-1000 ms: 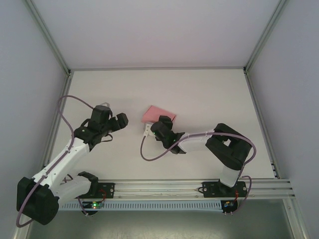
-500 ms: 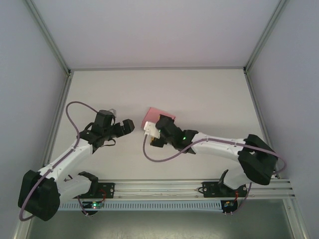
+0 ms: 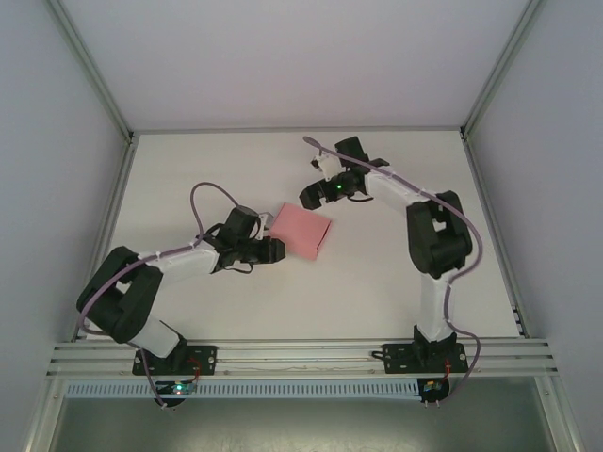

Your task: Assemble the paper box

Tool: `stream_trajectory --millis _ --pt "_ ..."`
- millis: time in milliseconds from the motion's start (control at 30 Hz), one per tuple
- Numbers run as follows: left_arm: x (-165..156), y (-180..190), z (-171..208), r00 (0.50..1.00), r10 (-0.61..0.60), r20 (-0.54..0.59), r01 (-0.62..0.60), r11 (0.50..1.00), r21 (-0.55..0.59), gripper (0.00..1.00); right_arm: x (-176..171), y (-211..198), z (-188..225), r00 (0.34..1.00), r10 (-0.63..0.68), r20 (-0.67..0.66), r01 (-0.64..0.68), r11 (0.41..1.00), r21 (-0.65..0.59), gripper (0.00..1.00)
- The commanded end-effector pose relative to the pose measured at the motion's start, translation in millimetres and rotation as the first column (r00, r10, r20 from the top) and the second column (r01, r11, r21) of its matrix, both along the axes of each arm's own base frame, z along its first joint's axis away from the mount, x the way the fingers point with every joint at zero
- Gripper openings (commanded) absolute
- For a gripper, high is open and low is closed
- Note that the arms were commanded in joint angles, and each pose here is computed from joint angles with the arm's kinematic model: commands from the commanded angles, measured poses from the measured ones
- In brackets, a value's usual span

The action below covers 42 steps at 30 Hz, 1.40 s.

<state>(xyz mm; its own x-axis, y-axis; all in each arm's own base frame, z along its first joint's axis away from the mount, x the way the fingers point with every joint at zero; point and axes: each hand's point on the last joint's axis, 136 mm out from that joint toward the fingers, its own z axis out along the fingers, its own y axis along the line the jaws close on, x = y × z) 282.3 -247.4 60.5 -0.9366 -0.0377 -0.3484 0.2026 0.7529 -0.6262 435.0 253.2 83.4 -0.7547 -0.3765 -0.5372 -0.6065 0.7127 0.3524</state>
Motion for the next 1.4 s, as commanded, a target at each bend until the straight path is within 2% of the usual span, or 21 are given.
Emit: stream_trajectory --millis 0,133,267,333,433,700,800,900,1000,1033,1167,1367 --pt "10 -20 5 0.996 -0.072 0.045 0.074 0.997 -0.029 0.36 -20 8 -10 0.988 0.076 -0.136 -0.076 0.997 0.004 0.96" --pt "15 -37 4 0.993 -0.103 0.053 0.107 0.992 -0.072 0.37 -24 6 -31 0.976 0.085 -0.2 -0.089 0.996 -0.01 0.92" --pt "28 -37 -3 0.995 -0.083 0.057 0.085 0.996 -0.023 0.36 -34 7 -39 0.968 0.1 -0.229 -0.099 0.995 0.017 0.85" --pt "33 -38 -6 0.995 -0.082 0.056 0.083 0.997 -0.011 0.36 -39 8 -43 0.961 0.111 -0.253 -0.108 0.994 0.027 0.76" --pt "41 -45 -8 0.994 -0.085 0.063 0.087 0.996 -0.018 0.36 -52 12 -49 0.944 0.135 -0.301 -0.127 0.991 0.047 0.68" --pt "61 -49 -17 0.994 -0.039 0.104 0.042 0.999 -0.024 0.35 -100 14 -73 0.885 0.15 -0.441 -0.134 0.989 0.067 0.62" --pt "69 -50 -13 0.988 -0.004 0.153 0.012 0.999 -0.051 0.33 -116 18 -81 0.858 0.154 -0.49 -0.126 0.988 0.089 0.56" --pt "83 -54 -11 0.979 0.043 0.201 -0.024 0.995 -0.096 0.23 -130 27 -86 0.837 0.164 -0.523 -0.131 0.986 0.1 0.46" --pt "101 -52 -11 0.951 0.13 0.279 -0.094 0.986 -0.14 0.03 -141 32 -92 0.815 0.149 -0.56 -0.121 0.989 0.088 0.37" --pt "106 -48 -11 0.939 0.17 0.299 -0.129 0.98 -0.151 0.0 -144 31 -94 0.807 0.129 -0.576 -0.109 0.992 0.069 0.33" --pt "113 -46 -1 0.904 0.227 0.363 -0.156 0.964 -0.213 0.0 -166 32 -100 0.777 0.116 -0.619 -0.09 0.993 0.073 0.33" --pt "120 -47 12 0.87 0.238 0.432 -0.167 0.966 -0.197 0.0 -190 43 -105 0.741 0.136 -0.657 -0.083 0.99 0.111 0.33"
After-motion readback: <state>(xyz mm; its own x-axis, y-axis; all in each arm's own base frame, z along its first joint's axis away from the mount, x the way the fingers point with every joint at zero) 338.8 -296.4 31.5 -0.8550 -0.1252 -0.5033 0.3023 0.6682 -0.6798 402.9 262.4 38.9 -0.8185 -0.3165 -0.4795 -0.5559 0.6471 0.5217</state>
